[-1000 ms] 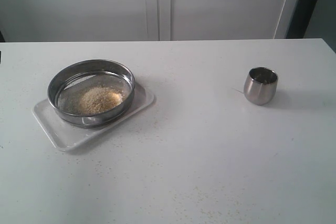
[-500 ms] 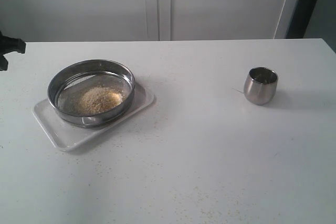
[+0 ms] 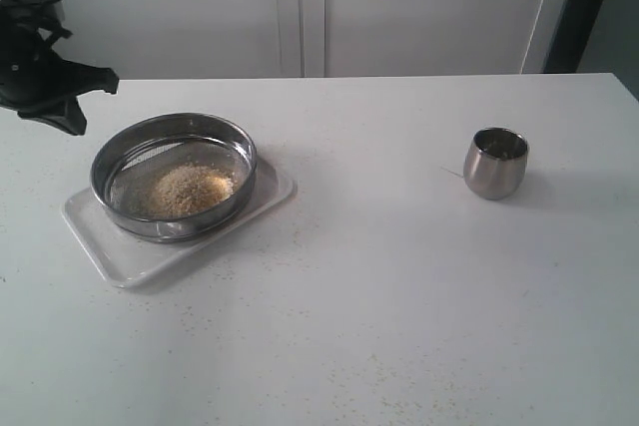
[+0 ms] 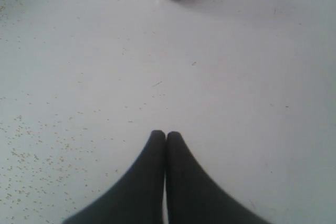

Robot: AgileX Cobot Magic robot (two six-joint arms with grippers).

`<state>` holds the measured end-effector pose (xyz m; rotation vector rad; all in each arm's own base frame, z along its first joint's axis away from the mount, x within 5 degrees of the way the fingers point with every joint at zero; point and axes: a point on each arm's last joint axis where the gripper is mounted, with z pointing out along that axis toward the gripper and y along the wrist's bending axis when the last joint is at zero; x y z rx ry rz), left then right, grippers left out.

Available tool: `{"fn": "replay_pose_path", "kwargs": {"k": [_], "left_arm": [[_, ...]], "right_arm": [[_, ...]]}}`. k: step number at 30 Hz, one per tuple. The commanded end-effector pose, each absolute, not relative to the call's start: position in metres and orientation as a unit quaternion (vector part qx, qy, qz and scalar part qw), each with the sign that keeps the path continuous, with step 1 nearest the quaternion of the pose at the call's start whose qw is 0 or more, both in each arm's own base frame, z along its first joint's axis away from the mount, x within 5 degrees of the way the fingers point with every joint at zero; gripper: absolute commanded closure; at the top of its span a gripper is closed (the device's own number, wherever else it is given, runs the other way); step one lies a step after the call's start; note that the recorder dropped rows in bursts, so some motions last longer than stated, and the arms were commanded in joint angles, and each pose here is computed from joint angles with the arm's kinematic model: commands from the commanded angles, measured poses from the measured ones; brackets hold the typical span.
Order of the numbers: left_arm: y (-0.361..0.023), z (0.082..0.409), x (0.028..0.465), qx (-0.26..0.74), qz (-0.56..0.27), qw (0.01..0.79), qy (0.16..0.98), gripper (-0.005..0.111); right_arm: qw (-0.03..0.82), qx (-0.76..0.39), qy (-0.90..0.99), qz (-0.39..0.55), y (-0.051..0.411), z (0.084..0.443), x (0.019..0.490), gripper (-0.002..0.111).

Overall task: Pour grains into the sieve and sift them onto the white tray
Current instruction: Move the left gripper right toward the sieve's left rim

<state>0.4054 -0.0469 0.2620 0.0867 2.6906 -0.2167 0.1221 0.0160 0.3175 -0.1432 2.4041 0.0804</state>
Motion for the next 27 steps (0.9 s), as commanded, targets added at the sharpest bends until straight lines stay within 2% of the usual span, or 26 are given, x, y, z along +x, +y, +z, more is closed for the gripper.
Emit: {"fn": "replay_pose_path", "kwargs": {"k": [1,8,11,15,17,27], "left_arm": [[-0.059,0.253,0.415,0.032,-0.088,0.195,0.976,0.107],[-0.057,0.233,0.421,0.03,-0.066,0.169,0.983,0.106],[-0.057,0.23,0.422,0.03,-0.066,0.17,0.983,0.094],[-0.057,0.231,0.425,0.03,-0.066,0.184,0.98,0.072],[-0.057,0.231,0.425,0.033,-0.063,0.187,0.98,0.066],[-0.054,0.225,0.428,0.041,-0.046,0.188,0.98,0.065]], "right_arm": [[0.36,-0.058,0.931,0.03,0.016,0.316,0.121,0.108],[0.36,-0.058,0.931,0.03,0.016,0.316,0.121,0.108],[0.36,-0.058,0.931,0.03,0.016,0.316,0.121,0.108],[0.36,-0.058,0.931,0.03,0.016,0.316,0.121,0.108],[0.36,-0.058,0.931,0.03,0.016,0.316,0.121,0.108],[0.36,-0.058,0.931,0.03,0.016,0.316,0.121,0.108]]}}
